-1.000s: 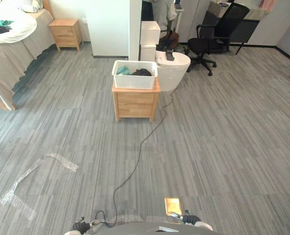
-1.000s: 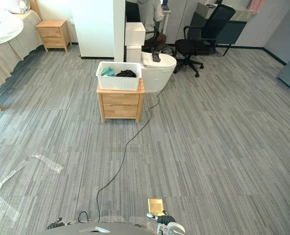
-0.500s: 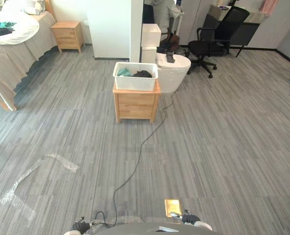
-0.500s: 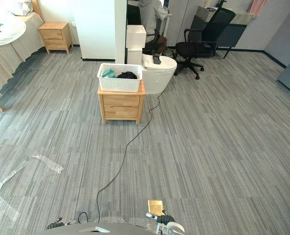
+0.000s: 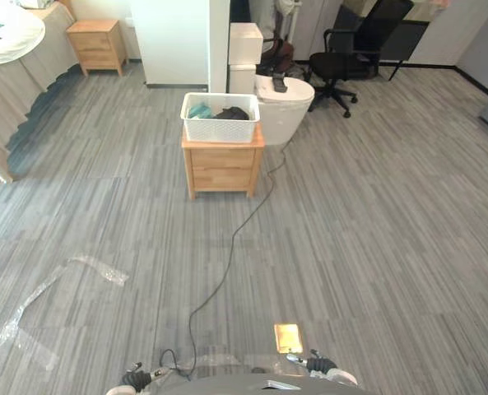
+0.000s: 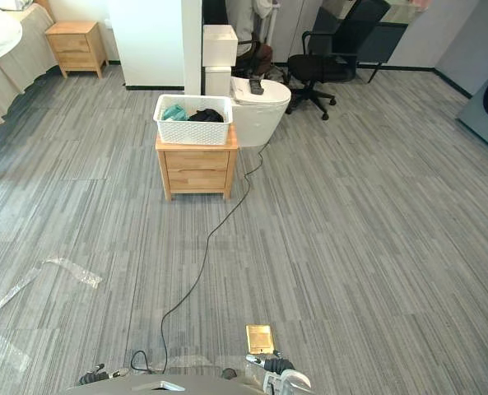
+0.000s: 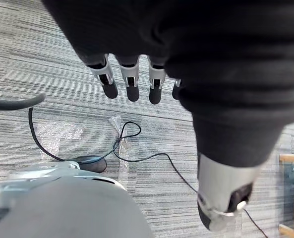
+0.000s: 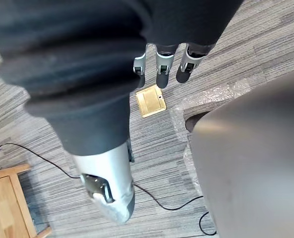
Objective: Pick up the laundry basket with both hands and put the clothes into the washing machine.
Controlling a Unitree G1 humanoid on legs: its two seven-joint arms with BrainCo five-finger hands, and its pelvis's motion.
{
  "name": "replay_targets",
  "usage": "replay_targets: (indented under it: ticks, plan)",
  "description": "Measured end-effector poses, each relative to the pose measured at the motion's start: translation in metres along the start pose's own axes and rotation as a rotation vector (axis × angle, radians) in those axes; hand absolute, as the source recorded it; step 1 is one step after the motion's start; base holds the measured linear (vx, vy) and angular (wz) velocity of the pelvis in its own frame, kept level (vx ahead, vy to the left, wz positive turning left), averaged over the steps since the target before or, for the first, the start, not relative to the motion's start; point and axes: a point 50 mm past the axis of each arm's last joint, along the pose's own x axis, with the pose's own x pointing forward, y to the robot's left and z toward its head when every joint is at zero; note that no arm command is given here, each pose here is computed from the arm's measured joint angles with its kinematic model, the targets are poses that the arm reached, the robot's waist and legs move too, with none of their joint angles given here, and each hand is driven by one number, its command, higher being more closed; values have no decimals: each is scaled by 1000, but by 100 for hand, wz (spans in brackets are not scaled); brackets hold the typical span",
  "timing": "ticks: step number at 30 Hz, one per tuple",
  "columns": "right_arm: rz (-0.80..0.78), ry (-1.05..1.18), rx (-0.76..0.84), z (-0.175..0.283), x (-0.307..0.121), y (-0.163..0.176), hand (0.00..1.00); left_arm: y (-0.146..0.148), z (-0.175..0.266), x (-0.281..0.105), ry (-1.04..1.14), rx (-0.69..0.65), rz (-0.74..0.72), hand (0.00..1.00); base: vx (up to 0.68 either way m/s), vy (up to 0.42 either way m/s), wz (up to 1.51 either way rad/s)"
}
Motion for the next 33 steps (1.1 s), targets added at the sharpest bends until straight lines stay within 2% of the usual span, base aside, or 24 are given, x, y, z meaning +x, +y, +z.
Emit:
replay_targets:
  ticks: [3,10,15,18,25,29,33]
  plan:
    - [-13,-28,142,2,0,-1,0,1,3,1,-8,-13,1,0,-11,29,36]
    - [-33,-37,324,2,0,-1,0,3,18,3,-34,0,-8,0,254,-16,9]
    - [-71,-19,394,1,-1,-14,0,-7,36,5,-98,28,-53,0,598,-214,36]
    - [-51,-55,413,16,2,-7,0,-9,40,5,-113,21,-67,0,845,-425,2]
    - [92,-188,153,75,7,37,0,-13,56,2,-203,-38,-83,0,686,-200,-54]
    - [142,-266,103,105,6,55,0,-17,58,0,-233,-110,-80,0,462,107,-69]
    - [81,-189,95,71,7,33,0,-15,53,0,-221,-136,-72,0,583,294,-9]
